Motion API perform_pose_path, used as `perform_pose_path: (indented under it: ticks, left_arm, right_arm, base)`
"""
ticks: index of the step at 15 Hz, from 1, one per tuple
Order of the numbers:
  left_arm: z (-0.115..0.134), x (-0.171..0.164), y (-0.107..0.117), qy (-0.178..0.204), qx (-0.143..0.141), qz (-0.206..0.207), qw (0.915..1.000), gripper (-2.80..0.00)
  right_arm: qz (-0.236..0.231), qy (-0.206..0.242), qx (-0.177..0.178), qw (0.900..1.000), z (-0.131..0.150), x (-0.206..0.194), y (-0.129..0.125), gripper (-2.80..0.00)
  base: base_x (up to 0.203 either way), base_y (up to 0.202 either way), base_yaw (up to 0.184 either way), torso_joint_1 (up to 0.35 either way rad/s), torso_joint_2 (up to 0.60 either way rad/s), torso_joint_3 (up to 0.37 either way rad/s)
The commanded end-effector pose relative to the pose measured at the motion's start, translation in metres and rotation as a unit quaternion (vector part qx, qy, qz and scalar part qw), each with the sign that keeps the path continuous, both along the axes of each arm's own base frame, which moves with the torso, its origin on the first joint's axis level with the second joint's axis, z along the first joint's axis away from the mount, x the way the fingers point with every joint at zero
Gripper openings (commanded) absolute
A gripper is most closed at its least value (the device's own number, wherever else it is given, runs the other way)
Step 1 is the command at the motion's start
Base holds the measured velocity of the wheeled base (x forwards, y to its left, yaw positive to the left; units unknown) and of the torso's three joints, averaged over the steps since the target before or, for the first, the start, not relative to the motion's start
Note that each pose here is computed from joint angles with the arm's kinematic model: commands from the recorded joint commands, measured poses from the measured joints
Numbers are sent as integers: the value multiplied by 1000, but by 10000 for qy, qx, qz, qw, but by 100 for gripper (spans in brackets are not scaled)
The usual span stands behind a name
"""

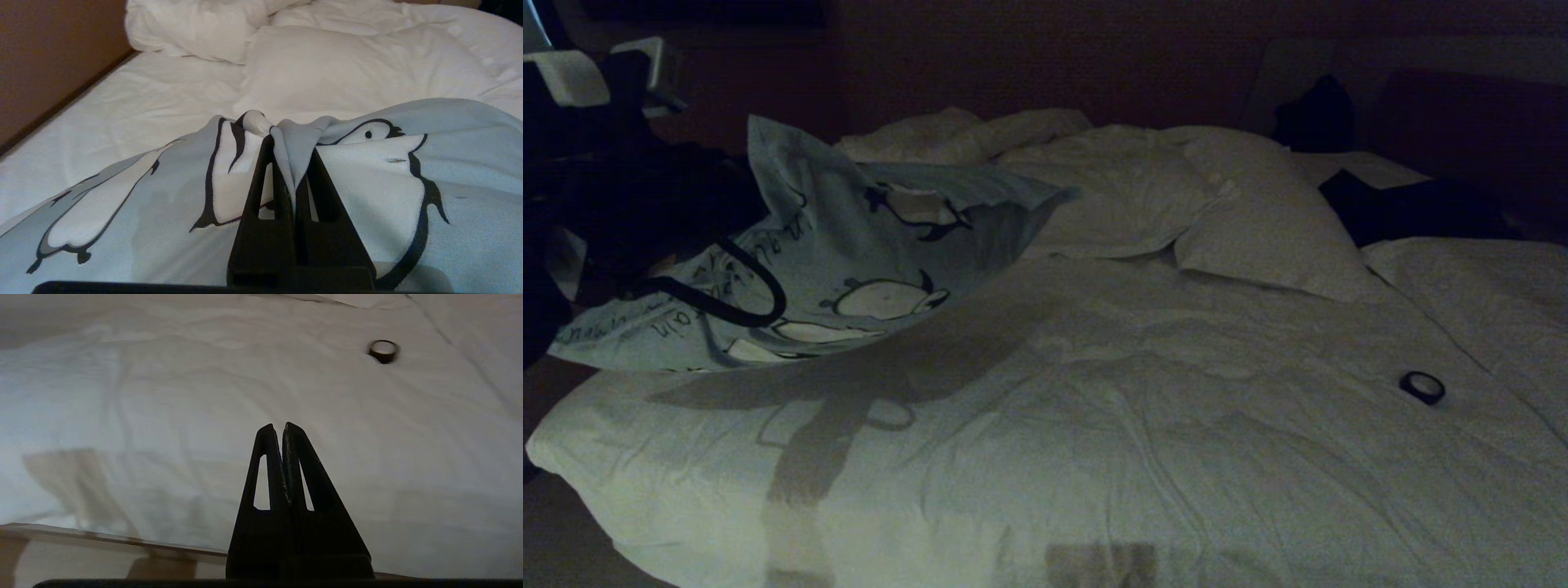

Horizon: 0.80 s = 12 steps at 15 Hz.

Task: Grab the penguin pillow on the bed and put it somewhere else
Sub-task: Move to the head of the bed

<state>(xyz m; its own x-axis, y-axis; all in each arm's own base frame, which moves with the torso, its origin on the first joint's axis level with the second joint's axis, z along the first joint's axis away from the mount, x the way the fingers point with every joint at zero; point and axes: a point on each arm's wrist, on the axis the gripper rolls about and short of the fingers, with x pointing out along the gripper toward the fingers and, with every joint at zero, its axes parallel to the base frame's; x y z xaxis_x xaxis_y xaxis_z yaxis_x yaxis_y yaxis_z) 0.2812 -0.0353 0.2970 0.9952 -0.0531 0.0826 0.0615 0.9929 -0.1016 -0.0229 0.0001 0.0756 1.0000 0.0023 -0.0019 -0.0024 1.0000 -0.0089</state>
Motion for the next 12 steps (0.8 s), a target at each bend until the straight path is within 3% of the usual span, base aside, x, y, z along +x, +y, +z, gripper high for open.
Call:
perform_pose_path:
  ticks: [1, 12]
  left_arm:
    - [0, 0, 0, -7, -6, 7, 10000, -280]
    - [-2, 0, -2, 15, 20, -22, 10000, -280]
  right_arm:
    - [4, 13, -1, 10000, 0, 0, 0, -280]
    - [4, 6, -1, 10000, 0, 0, 0, -280]
  base:
    - [0, -192, 1, 2, 2, -2]
    - [0, -193, 1, 2, 3, 2]
